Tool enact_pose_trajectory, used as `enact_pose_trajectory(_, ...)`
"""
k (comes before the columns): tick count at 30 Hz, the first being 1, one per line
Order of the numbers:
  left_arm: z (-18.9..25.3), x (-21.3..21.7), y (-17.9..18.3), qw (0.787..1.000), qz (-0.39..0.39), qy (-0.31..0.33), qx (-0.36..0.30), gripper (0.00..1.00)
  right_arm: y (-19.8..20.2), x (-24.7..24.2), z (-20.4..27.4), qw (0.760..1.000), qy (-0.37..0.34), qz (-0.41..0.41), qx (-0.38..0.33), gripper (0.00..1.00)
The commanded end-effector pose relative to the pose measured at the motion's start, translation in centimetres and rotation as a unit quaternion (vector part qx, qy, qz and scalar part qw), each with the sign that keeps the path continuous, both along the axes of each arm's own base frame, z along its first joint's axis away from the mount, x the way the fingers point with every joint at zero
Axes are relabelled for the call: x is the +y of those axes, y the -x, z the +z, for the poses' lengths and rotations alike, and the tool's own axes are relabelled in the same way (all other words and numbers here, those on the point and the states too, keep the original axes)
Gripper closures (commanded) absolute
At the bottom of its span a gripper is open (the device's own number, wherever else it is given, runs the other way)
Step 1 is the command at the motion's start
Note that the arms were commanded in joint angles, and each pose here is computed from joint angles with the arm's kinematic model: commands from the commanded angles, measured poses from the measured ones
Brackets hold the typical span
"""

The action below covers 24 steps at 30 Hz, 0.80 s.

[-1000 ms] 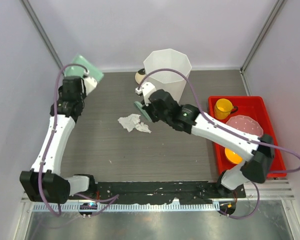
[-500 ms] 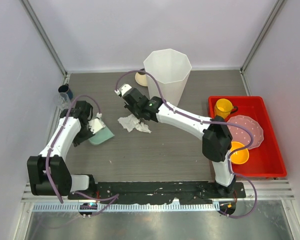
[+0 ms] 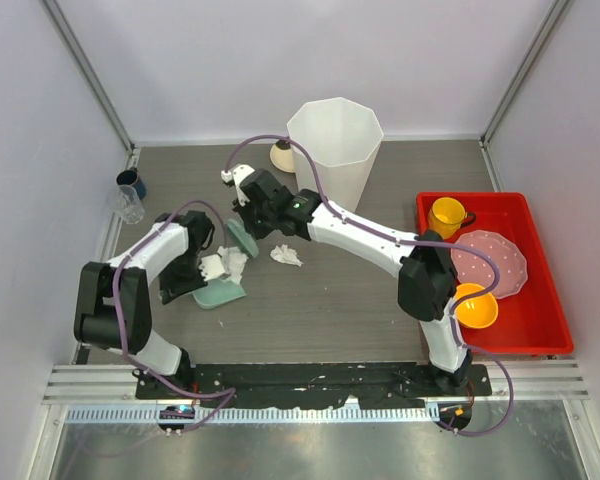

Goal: Sweep away the paper scraps from the table

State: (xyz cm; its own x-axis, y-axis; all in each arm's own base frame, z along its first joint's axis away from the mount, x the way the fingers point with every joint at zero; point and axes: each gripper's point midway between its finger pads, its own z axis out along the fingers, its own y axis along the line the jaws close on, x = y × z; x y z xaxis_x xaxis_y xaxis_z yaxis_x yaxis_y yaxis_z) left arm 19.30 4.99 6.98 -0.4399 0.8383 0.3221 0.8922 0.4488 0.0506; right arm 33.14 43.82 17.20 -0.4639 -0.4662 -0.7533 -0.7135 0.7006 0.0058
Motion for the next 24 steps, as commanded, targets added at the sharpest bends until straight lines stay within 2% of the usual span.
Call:
enact_pose_trajectory(1,-0.8,-0.9,-1.4,1.0,0.014,0.015,-0.008,1.0,2.5,5.3,4.7,0.987,-0.145,0.054,0.047,0.99)
enact_pose_trajectory(5,-1.2,-1.6,-2.0,0.999,0.027,0.033,-0.022,1.0,3.3,6.1,7.8,0.977,-0.2,0.066,0.039,0.99)
enact_pose_trajectory(9,-1.2,-2.8,-2.9,0.995,0.038,0.07,-0.054,1.0,3.3,4.8,8.8,0.98,-0.192,0.054,0.023,0.99)
enact_pose_trajectory(12,-0.6,-3.5,-3.8,0.99,0.058,0.101,-0.085,1.0,2.5,2.8,10.9,0.984,-0.176,0.027,-0.02,0.99)
enact_pose_trajectory(16,-0.1,-4.9,-4.0,0.979,0.079,0.153,-0.105,1.0,2.1,-0.2,16.3,0.978,-0.186,0.001,-0.091,0.99)
enact_pose_trajectory(17,-0.2,-5.0,-3.8,0.979,0.083,0.156,-0.105,1.0,2.3,-1.2,18.3,0.974,-0.196,-0.004,-0.11,0.99)
enact_pose_trajectory(24,0.5,-5.0,-3.6,0.974,0.084,0.163,-0.129,1.0,2.1,-6.5,22.4,0.966,-0.172,-0.057,-0.185,0.99)
